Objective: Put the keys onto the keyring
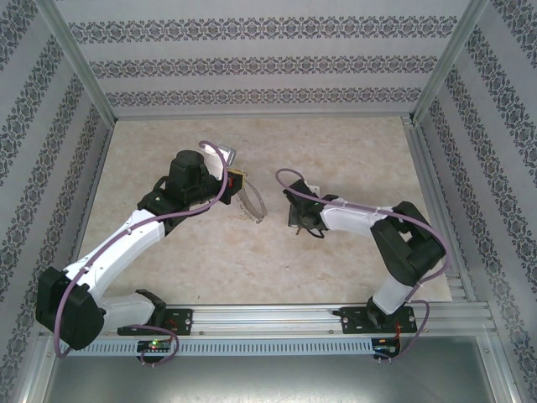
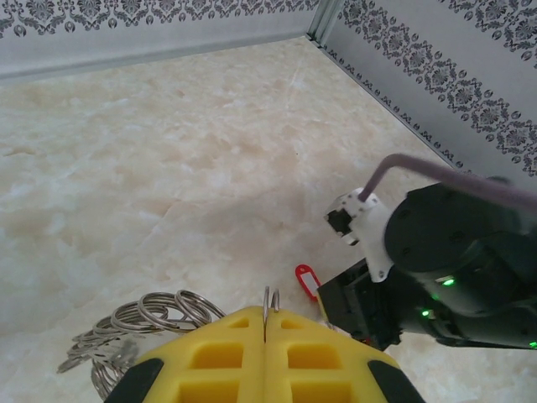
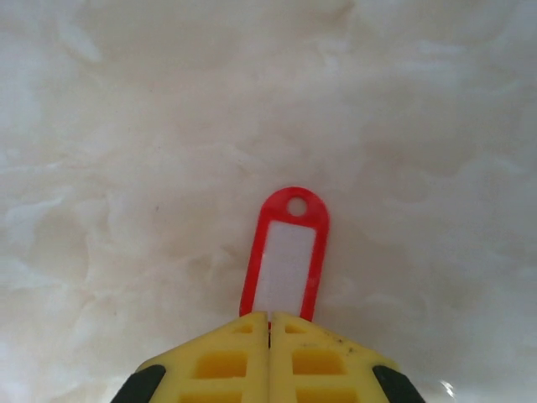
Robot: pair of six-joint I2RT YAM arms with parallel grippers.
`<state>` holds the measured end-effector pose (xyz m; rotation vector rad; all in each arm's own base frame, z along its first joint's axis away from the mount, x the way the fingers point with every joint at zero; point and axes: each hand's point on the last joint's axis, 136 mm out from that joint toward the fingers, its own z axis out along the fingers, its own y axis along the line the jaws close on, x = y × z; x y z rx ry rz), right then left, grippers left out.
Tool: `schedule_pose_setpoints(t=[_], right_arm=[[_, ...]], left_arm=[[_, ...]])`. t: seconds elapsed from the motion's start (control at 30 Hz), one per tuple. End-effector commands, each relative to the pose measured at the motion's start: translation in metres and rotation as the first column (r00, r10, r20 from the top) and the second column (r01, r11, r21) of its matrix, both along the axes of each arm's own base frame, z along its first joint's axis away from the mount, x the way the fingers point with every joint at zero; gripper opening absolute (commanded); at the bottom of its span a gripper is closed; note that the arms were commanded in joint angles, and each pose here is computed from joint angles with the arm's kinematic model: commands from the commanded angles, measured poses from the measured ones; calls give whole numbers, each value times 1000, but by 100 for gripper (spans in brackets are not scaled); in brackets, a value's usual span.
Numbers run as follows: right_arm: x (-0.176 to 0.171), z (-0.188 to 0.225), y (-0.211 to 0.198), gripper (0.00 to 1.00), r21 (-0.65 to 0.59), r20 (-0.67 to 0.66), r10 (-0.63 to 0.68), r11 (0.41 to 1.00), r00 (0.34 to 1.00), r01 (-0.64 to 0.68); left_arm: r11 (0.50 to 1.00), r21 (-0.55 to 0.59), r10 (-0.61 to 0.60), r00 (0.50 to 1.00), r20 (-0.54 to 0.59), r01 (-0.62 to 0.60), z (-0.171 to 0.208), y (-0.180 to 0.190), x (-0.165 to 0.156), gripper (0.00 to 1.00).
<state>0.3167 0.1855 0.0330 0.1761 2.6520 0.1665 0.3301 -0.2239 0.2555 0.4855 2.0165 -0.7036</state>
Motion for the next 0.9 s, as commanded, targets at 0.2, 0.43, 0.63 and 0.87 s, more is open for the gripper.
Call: schedule_pose_setpoints(t=[0.2,0.43,0.63,0.87], right_arm=[[9,114,-3,0,388,295,50,906,954,-167],[-2,195,-12,0,556,545,49,726,837,-404],[-21,239,-8,0,535,681,92,616,726,-579],[-45,274,-3,0,483,760,122,551,638,-681]], left_arm=[[1000,27,-14,1000,28,13,18,-12,7,0],[973,-7,-227,965,131,230,47,-42,-15,0],[904,-4,-418,885,204,428,68,-68,-39,0],[838,62,-535,795,286,542,71,-89,-59,0]])
